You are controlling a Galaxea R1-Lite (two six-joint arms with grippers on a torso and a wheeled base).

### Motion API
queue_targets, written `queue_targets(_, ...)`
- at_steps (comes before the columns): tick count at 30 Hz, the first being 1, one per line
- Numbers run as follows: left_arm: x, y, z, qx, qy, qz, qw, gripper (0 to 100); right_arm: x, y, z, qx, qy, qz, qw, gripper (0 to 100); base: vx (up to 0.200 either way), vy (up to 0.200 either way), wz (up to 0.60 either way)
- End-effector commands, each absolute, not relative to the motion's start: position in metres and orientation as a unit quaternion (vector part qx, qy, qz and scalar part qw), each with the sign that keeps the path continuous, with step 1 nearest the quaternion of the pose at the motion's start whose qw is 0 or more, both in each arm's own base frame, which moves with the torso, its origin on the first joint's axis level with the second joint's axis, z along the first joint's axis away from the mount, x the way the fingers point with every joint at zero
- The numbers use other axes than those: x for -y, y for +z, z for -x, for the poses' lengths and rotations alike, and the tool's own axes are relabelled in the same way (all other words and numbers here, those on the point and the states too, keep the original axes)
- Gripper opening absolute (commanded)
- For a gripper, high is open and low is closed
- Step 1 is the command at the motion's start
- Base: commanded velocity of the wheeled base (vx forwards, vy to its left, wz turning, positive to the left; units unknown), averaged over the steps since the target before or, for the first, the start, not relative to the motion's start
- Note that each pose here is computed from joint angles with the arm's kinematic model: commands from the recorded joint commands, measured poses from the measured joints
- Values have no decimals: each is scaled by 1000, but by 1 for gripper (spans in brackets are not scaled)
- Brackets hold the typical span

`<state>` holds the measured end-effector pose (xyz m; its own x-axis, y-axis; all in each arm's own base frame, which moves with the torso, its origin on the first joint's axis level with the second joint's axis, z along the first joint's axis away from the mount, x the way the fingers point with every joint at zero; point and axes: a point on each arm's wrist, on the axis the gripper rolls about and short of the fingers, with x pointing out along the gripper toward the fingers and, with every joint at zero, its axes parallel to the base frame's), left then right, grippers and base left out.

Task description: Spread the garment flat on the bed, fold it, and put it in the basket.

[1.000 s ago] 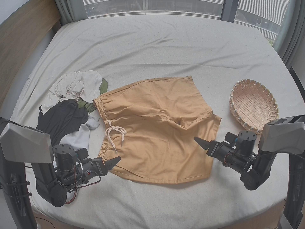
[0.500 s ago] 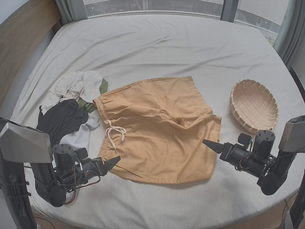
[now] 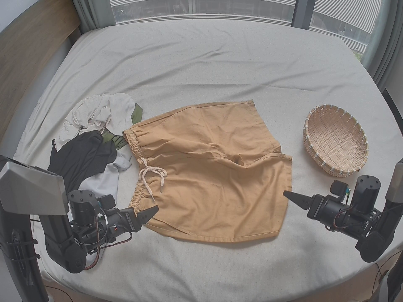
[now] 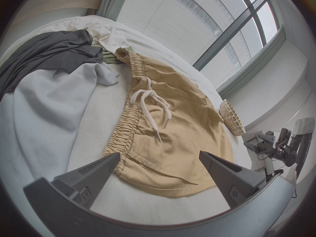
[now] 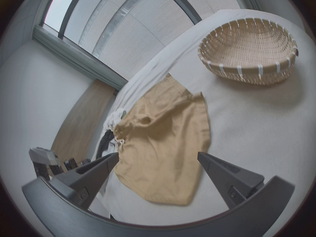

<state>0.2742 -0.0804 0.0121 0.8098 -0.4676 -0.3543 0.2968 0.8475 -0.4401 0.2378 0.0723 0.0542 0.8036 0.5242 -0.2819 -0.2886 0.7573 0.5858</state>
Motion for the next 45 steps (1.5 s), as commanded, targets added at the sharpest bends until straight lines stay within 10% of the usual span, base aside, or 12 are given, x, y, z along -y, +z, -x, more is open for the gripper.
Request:
queue_targets(1,80,15,-272,-227,-206,185,933,100,-73,14,-235,-300,203,-246,899,100,0,0,0)
queue_targets(17,79,14,-271,-230,-205,186,933,100,-89,-10,-264,-295,181,-237,908,100,0,0,0)
queue_targets(18,79,14,-271,-230,-205,186,933,100,-91,-10,-264,-295,184,-236,907,0,0,0,0)
queue_targets(45,75,12,-271,-234,-196,187,934,100,-124,13,-293,-204,235,-204,928,0,0,0,0)
